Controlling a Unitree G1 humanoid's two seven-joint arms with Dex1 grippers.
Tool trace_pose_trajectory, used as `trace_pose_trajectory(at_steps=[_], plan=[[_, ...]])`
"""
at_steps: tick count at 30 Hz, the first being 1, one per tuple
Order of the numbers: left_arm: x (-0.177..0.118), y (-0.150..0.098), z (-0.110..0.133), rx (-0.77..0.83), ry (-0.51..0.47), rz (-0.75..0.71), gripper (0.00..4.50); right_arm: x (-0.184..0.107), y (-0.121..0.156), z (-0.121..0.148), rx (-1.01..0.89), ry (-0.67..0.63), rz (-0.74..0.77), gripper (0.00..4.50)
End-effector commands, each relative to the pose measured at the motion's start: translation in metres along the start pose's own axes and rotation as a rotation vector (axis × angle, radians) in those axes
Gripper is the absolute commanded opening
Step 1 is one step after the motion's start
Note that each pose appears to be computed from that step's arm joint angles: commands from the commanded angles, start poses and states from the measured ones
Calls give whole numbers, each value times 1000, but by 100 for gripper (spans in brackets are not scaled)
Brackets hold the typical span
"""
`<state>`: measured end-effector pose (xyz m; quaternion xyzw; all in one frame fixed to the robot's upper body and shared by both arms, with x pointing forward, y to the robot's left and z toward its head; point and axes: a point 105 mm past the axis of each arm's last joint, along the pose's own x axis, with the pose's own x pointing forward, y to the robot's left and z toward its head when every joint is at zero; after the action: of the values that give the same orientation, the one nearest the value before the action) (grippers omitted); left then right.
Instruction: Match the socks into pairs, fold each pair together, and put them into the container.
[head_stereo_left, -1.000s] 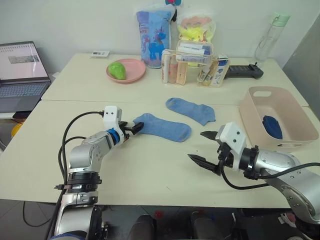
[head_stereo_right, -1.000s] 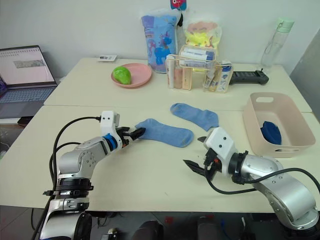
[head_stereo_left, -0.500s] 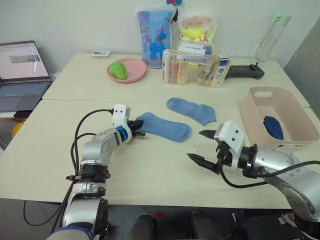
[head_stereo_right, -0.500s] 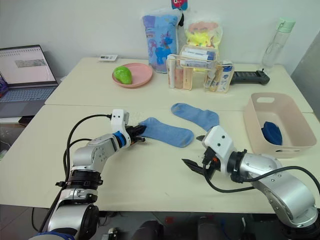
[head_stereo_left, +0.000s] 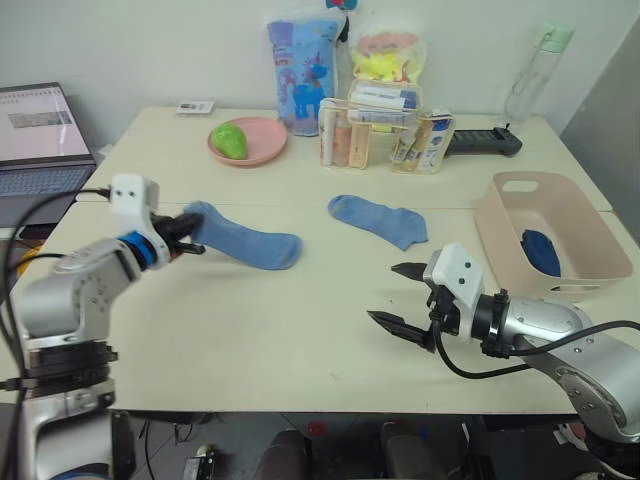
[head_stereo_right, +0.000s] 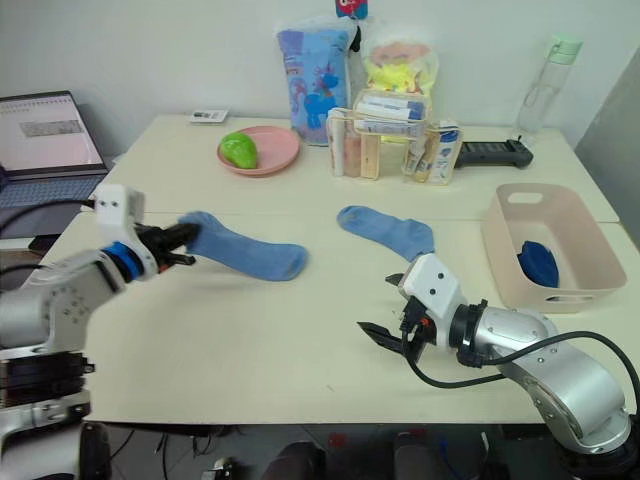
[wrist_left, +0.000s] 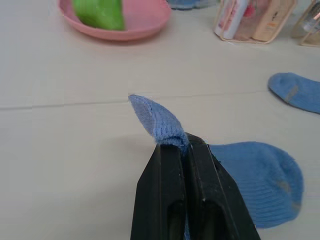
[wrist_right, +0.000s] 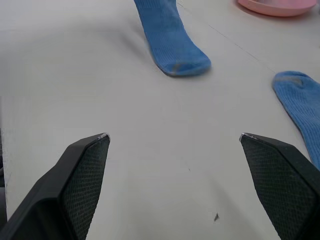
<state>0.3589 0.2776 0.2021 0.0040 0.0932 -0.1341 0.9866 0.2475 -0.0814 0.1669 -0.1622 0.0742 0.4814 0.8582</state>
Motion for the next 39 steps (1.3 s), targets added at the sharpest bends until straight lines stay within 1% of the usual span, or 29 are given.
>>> trace_pose_trajectory(at_steps=[1,3,6,8,10,11,14,17,21,24,29,31,33,35,37,39], plan=[[-13,6,49,115,-91,21,3,0,1,8,-35,-36,15,450],[-15,6,53,155,-68,12,3,0,2,8,-35,-35,18,450],[-15,-9,43,166,-3,-79,3,1,2,7,-33,-34,18,450],[-12,-38,30,158,46,-215,3,1,2,7,-31,-35,15,450],[-5,-59,19,125,64,-285,3,2,2,7,-30,-35,12,450],[-2,-67,14,112,71,-305,3,2,2,7,-30,-35,10,450],[11,-105,-16,36,113,-397,3,1,2,6,-28,-32,-1,450],[21,-140,-39,-35,144,-469,3,-2,1,4,-26,-21,-19,450],[31,-172,-60,-96,168,-528,3,-9,-4,-2,-31,12,-52,450],[43,-194,-64,-133,152,-555,3,-21,-9,-13,-46,70,-88,450],[54,-225,-68,-155,155,-599,3,-28,-13,-14,-46,80,-110,450],[59,-243,-68,-140,151,-637,3,-30,-15,-15,-49,87,-119,450],[65,-255,-68,-145,135,-650,3,-30,-15,-15,-51,87,-124,450],[71,-259,-71,-158,136,-641,3,-30,-15,-15,-50,85,-125,450],[74,-258,-72,-149,130,-626,3,-29,-14,-15,-51,85,-126,450],[73,-259,-67,-156,114,-642,48,-29,-13,-15,-47,82,-124,450]])
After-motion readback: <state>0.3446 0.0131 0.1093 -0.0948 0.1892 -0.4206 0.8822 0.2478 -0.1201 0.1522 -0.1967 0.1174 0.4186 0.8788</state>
